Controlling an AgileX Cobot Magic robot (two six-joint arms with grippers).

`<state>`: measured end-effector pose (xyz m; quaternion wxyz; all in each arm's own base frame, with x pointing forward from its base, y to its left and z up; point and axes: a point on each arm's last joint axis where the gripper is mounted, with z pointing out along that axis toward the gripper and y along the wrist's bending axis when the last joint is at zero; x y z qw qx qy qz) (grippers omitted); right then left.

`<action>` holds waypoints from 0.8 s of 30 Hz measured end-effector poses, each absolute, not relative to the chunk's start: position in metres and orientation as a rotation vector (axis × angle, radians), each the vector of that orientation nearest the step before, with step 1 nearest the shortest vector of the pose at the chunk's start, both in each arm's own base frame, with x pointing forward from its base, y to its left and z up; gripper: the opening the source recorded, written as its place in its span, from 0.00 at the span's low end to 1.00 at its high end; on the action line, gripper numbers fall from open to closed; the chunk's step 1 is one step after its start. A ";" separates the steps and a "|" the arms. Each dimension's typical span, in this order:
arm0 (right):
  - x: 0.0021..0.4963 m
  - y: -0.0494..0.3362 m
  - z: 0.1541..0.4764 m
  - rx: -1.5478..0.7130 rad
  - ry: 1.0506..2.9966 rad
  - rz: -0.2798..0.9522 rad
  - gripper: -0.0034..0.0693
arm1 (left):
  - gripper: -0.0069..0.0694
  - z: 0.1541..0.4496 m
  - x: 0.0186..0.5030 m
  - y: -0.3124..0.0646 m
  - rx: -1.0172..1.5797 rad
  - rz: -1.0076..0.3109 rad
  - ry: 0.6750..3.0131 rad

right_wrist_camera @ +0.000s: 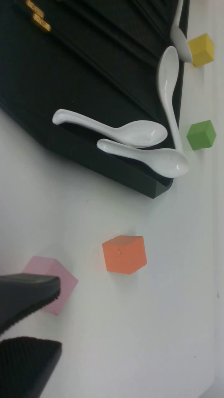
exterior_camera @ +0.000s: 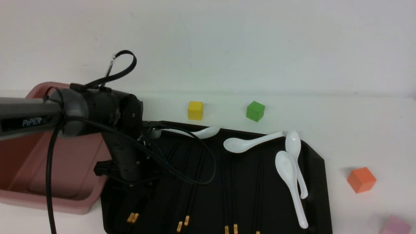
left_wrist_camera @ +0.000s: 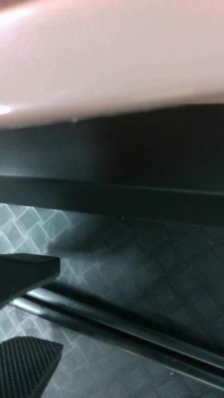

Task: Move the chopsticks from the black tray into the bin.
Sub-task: Use the left arm to grab a pair of chopsticks

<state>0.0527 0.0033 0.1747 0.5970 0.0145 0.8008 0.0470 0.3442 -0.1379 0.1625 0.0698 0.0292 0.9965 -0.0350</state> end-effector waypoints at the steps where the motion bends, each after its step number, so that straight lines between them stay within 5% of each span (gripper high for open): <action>1: 0.053 0.003 0.175 0.034 1.859 0.109 0.38 | 0.49 0.163 0.344 -0.138 0.088 -0.105 3.000; 10: 0.053 0.003 0.175 0.035 1.859 0.111 0.38 | 0.49 0.195 0.355 -0.143 0.085 -0.145 2.931; 24: 0.053 0.003 0.175 0.034 1.860 0.110 0.38 | 0.49 0.155 0.364 -0.147 0.073 -0.130 2.989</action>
